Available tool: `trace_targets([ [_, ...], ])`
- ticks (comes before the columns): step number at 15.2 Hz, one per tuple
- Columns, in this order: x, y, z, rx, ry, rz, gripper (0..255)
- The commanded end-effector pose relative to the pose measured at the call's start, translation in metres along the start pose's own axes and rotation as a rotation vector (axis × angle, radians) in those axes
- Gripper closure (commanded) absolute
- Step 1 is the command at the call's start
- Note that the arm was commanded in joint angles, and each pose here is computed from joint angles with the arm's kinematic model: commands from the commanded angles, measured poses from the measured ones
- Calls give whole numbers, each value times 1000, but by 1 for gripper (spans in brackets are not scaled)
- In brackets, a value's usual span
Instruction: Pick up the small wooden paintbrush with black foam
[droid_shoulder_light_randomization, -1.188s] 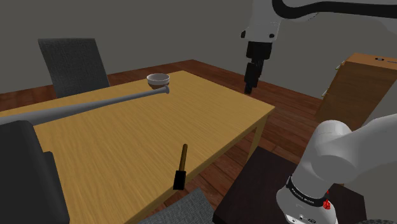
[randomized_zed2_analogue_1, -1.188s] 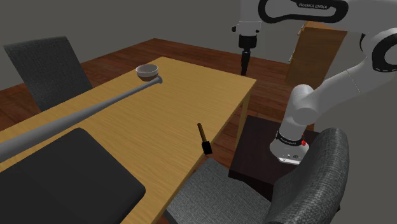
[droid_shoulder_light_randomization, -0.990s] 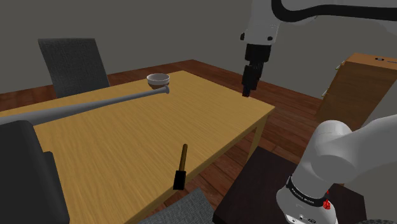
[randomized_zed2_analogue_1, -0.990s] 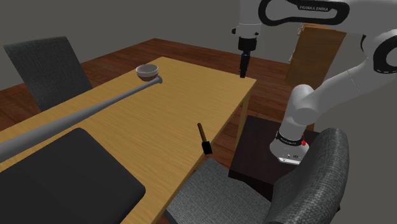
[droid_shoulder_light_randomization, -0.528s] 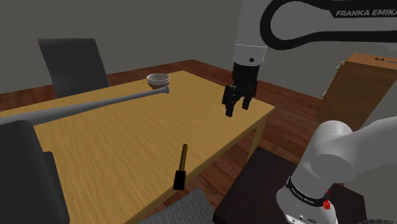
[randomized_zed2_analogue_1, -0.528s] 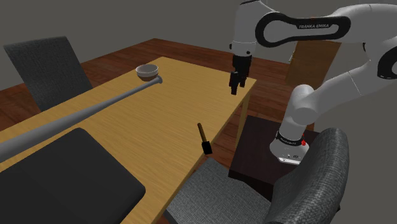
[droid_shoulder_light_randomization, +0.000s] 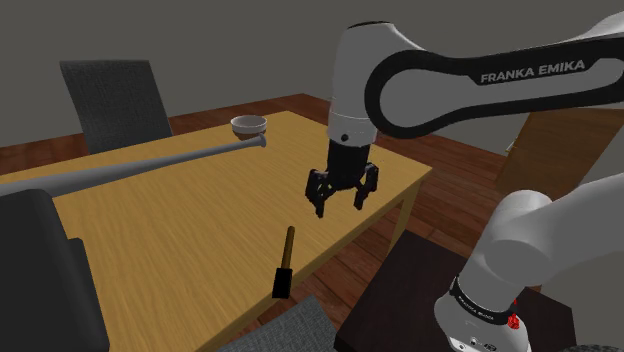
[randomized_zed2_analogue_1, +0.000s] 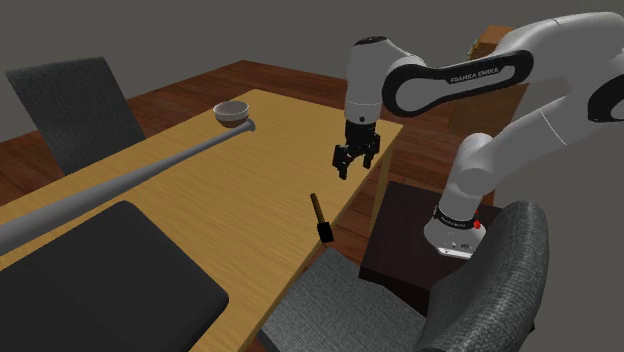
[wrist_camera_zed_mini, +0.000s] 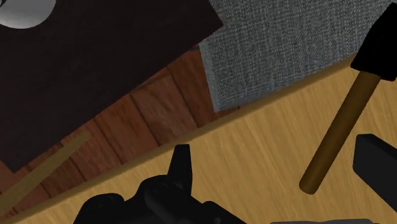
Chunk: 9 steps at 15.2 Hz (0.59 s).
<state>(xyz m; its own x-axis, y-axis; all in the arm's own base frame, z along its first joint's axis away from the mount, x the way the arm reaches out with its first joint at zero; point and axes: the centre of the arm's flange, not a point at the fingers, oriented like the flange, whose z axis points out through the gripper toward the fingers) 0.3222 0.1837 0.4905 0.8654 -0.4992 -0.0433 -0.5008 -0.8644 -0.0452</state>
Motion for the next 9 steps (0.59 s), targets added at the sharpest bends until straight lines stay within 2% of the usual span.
trace_targets([
  [1, 1, -21, 13, 2, 7, 90, 0],
  [9, 20, -105, 75, 0, 32, 423, 0],
])
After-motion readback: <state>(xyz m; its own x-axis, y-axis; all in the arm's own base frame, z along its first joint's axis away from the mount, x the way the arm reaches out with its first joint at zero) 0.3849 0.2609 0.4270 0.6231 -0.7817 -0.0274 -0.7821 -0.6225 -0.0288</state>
